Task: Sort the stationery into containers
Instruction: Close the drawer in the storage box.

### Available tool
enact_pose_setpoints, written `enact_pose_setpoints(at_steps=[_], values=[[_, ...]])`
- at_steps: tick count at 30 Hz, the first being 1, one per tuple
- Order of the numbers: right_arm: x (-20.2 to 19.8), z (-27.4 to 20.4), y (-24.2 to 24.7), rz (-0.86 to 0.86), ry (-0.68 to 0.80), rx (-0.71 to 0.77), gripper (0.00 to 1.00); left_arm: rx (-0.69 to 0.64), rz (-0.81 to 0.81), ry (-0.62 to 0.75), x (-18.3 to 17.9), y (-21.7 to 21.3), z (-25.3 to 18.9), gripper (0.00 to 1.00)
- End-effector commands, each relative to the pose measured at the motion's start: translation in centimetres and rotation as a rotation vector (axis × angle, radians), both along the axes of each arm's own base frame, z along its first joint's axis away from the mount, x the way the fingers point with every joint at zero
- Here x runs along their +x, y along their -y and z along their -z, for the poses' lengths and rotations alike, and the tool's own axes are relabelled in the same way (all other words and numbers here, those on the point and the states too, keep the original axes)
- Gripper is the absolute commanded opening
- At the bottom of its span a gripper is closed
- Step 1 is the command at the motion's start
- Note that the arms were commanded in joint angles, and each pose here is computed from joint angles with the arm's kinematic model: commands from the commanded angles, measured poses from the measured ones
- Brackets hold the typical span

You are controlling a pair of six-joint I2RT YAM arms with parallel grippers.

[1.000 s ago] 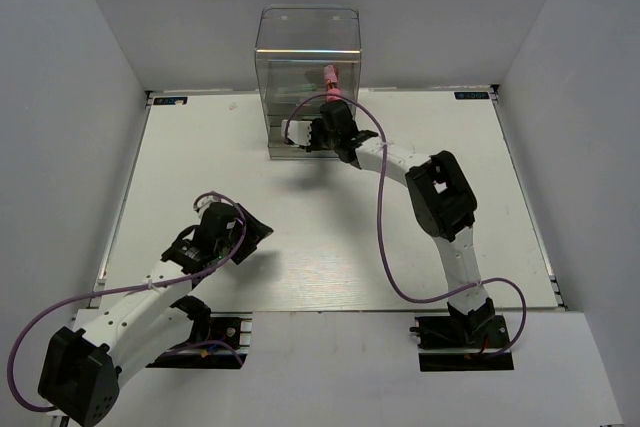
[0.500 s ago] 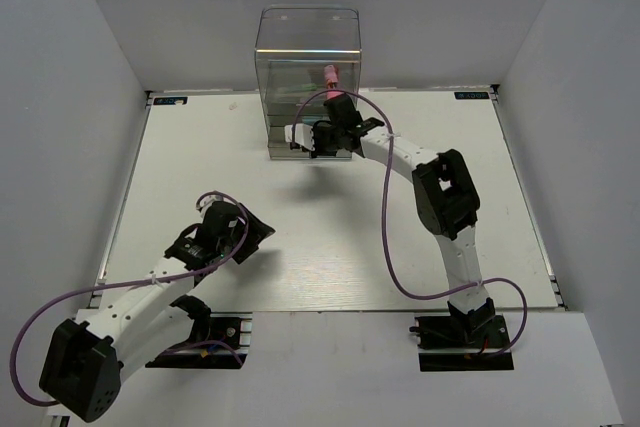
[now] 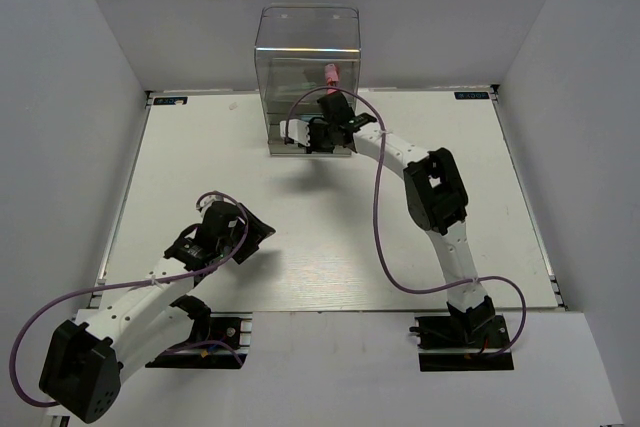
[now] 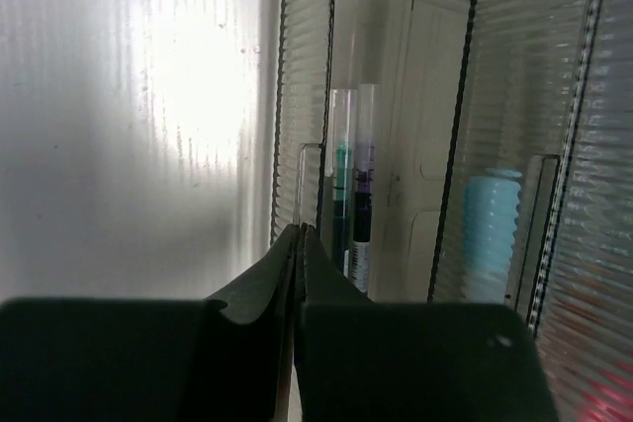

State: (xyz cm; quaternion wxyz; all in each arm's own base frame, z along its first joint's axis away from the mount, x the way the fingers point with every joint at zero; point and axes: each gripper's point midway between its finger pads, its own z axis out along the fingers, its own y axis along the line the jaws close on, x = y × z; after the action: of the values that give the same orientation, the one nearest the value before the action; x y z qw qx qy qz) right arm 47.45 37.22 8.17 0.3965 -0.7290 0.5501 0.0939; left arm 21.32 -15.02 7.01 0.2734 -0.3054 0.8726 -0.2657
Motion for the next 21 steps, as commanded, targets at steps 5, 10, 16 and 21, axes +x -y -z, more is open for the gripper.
enact_pose_setpoints(at_steps=[5,10,16,21], values=[[2.8,0.8,1.1,0.132,0.054,-0.032,0.0,-0.011,-0.003,0.012,0.1,0.0,-0.4,0.73],[4.8,0.3,1.6,0.217,0.131,-0.016,0.0,-0.011,-0.003,0.012,0.1,0.0,-0.4,0.73],[6.9,-0.3,2.4,0.308,0.236,-0.017,0.0,-0.011,-0.003,0.012,0.1,0.0,-0.4,0.73],[8.1,-0.6,3.0,0.357,0.279,-0.021,0.0,-0.011,-0.003,0.012,0.1,0.0,-0.4,0.73]])
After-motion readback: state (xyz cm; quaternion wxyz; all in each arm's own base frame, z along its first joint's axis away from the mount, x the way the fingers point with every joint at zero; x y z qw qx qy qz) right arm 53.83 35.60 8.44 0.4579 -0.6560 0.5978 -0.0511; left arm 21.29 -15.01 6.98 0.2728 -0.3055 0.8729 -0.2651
